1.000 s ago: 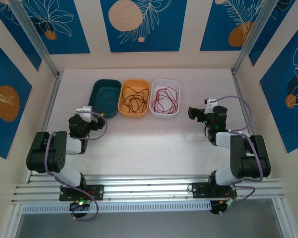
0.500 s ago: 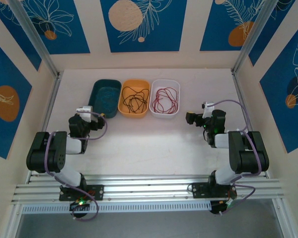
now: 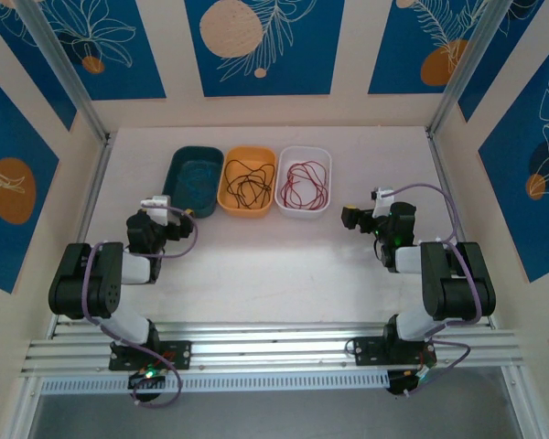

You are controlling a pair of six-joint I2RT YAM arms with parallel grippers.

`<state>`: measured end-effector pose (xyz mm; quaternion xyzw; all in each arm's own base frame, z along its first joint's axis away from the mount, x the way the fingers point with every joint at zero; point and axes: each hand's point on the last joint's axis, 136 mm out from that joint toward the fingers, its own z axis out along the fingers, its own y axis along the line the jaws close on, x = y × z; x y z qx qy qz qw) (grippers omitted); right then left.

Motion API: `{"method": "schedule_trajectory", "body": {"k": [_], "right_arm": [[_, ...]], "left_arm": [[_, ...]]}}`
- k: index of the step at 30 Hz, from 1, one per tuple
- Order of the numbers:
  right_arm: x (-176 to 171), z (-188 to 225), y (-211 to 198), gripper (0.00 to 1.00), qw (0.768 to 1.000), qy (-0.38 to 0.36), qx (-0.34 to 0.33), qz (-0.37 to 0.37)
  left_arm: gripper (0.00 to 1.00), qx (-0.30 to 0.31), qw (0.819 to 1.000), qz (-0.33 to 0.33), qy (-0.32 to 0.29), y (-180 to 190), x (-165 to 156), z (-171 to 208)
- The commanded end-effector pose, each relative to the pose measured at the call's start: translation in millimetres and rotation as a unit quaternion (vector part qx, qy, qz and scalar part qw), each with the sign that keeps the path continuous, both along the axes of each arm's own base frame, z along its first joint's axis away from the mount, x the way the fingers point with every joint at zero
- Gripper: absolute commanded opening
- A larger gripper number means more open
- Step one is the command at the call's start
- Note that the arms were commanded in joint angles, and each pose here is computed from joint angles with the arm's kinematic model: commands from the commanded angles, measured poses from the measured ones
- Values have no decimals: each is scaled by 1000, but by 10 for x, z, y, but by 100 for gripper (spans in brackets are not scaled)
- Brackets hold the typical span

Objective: Untangle the cables

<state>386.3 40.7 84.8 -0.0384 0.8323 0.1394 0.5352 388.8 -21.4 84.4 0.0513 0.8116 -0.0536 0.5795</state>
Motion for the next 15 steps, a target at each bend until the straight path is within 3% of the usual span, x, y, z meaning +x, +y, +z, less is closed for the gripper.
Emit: {"method": "schedule_trajectory", "body": {"k": [1, 15], "right_arm": [[55, 106, 7, 99, 1000, -22, -11, 4], [56, 109, 7, 99, 1000, -22, -11, 4]], "left_arm": [[100, 3, 1000, -18, -12, -70, 35, 102], [100, 3, 1000, -17, -11, -68, 34, 96]]}}
